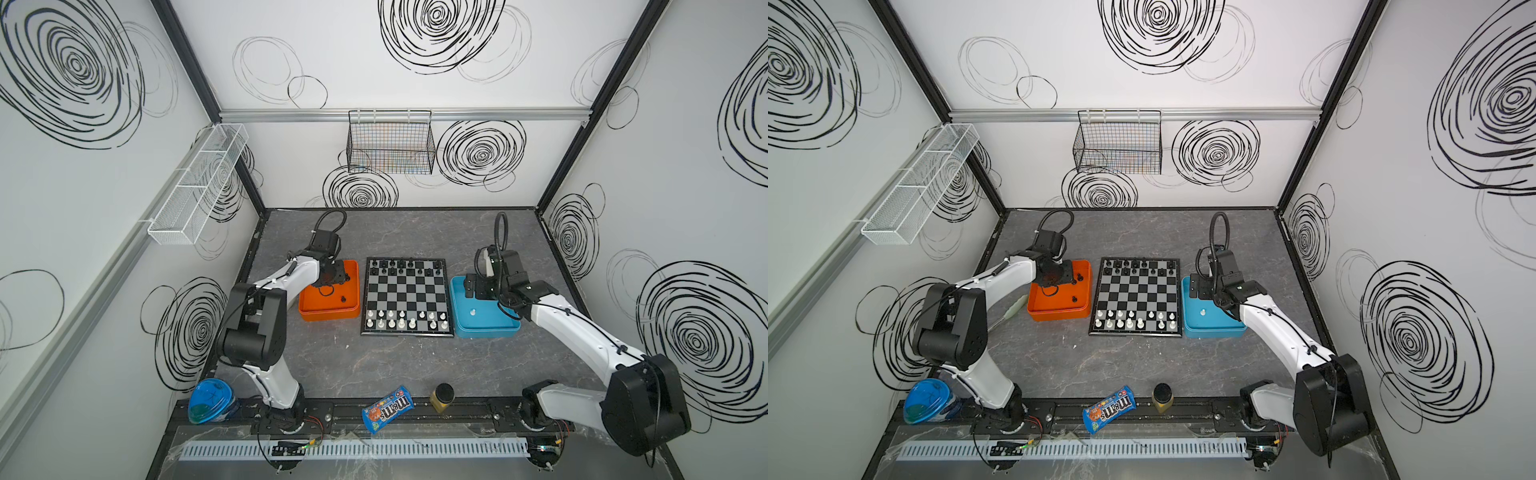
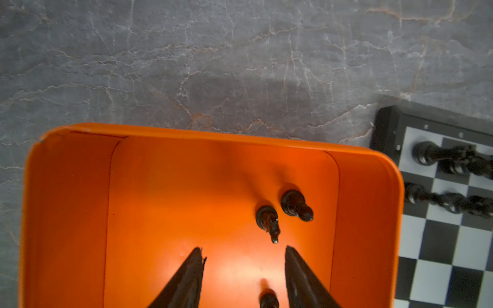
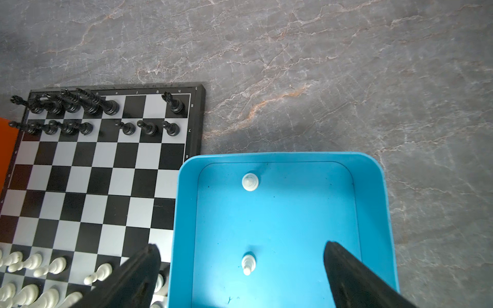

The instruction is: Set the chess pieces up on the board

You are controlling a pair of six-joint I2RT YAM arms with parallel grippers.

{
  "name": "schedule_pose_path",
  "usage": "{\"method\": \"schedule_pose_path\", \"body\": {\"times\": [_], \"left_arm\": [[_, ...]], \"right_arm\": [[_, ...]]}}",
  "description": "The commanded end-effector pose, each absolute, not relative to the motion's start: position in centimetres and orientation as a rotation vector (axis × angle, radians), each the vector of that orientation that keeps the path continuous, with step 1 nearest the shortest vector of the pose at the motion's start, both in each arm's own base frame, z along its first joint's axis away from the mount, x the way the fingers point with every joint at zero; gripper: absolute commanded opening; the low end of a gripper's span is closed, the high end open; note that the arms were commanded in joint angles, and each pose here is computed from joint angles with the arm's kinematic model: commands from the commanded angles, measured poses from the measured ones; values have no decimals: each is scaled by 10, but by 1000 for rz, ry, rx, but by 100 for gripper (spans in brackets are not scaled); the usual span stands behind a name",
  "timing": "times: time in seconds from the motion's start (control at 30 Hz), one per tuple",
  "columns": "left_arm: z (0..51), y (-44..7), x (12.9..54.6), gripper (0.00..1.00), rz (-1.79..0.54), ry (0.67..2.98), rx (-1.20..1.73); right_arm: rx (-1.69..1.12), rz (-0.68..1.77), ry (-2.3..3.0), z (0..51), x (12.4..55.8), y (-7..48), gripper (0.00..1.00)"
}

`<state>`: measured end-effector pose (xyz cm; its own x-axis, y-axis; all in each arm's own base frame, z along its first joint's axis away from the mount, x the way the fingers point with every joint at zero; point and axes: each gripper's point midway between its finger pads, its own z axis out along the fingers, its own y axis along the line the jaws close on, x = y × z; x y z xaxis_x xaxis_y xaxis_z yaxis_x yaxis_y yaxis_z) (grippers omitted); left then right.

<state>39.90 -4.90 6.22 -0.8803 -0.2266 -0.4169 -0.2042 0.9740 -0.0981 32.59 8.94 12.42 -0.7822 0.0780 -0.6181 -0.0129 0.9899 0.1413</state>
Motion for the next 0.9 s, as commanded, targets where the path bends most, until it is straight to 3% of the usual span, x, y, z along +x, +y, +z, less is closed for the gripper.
{"method": "schedule_pose_path", "body": {"times": [0.0,0.87], "left_arm": [[64,-44,411,53,-55,2669,-319],[46,-54,422,47,-27,2710,-291]], "right_arm": [[38,174,2463,122,331,88,100],[21,166,2538,103,335,86,100]]}}
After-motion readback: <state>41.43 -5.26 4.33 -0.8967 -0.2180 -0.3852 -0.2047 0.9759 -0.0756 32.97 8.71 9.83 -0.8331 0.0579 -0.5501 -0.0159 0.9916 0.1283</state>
